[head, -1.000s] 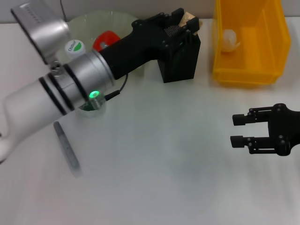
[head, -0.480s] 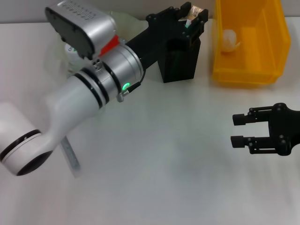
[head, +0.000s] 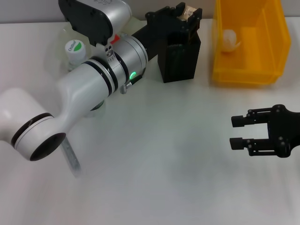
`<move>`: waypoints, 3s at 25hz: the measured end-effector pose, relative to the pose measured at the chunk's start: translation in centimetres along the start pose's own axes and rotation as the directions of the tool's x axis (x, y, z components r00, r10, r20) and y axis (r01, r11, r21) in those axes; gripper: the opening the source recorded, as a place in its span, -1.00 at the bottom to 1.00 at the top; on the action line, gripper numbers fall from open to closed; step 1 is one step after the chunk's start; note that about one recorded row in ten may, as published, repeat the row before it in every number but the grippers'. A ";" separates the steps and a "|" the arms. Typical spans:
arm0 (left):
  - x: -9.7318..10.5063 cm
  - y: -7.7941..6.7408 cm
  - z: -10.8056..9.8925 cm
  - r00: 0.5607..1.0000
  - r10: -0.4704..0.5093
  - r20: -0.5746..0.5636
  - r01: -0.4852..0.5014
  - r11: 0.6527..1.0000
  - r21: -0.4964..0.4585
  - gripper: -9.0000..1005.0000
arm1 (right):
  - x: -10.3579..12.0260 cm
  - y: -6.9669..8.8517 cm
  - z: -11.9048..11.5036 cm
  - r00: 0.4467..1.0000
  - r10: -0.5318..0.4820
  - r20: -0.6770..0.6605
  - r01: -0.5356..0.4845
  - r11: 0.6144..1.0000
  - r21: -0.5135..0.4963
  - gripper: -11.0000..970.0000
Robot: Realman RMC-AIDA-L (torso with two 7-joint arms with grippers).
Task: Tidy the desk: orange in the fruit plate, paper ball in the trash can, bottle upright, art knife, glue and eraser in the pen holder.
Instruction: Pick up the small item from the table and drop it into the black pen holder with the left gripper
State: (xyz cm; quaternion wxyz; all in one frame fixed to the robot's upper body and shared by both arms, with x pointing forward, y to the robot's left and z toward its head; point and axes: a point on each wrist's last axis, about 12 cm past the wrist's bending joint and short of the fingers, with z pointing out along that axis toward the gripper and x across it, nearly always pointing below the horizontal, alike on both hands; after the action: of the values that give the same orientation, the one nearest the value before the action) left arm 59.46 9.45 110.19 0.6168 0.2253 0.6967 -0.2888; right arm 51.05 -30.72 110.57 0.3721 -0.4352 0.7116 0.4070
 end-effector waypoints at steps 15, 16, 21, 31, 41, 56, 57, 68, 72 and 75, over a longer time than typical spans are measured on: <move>-0.6 0.3 0.6 1.000 0.001 -0.002 -0.001 1.000 -0.011 -0.09 | 0.1 0.2 0.1 1.000 0.006 0.006 -0.006 1.000 -0.010 0.29; -0.6 0.3 0.7 1.000 0.000 -0.004 0.000 1.000 -0.015 -0.09 | 0.1 0.2 0.1 1.000 0.007 0.006 -0.007 1.000 -0.010 0.29; -0.6 0.3 0.7 1.000 0.001 -0.007 -0.001 1.000 -0.016 -0.07 | 0.1 0.3 0.1 1.000 0.009 0.009 -0.009 1.000 -0.010 0.29; -0.8 1.0 0.9 1.000 -0.001 -0.015 0.000 0.999 -0.042 -0.03 | 0.2 0.3 0.2 1.000 0.012 0.010 -0.012 1.000 -0.011 0.29; -0.9 0.9 1.0 1.000 -0.001 -0.014 0.000 0.999 -0.041 0.00 | 0.1 0.2 0.2 1.000 0.011 0.009 -0.011 1.000 -0.013 0.29; -1.0 0.9 1.0 1.000 0.005 -0.006 -0.005 0.999 -0.035 0.16 | 0.1 0.2 0.3 1.000 0.018 0.014 -0.018 1.000 -0.017 0.29; -1.0 0.9 1.0 1.000 0.005 -0.006 -0.005 0.999 -0.035 0.18 | 0.1 0.2 0.3 1.000 0.018 0.014 -0.018 1.000 -0.017 0.29; -0.9 -1.0 -2.0 0.981 0.005 0.192 -0.028 0.992 0.120 0.26 | 0.1 0.1 0.2 1.000 0.004 0.021 -0.003 1.000 -0.017 0.29; -1.0 -1.8 -4.8 0.957 -0.003 0.291 -0.076 0.962 0.262 0.25 | 0.1 0.1 0.2 1.000 -0.007 0.022 0.008 1.000 -0.016 0.29; -1.7 -1.7 -6.6 0.948 -0.023 0.318 -0.104 0.920 0.378 0.25 | 0.0 0.1 0.2 1.000 -0.010 0.021 0.011 1.000 -0.017 0.29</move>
State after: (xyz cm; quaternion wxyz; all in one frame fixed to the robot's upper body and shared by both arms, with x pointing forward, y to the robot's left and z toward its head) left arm 53.70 12.79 112.52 0.6689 0.3089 0.5127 -0.4407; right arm 50.99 -30.55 110.49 0.3779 -0.4378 0.7019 0.4157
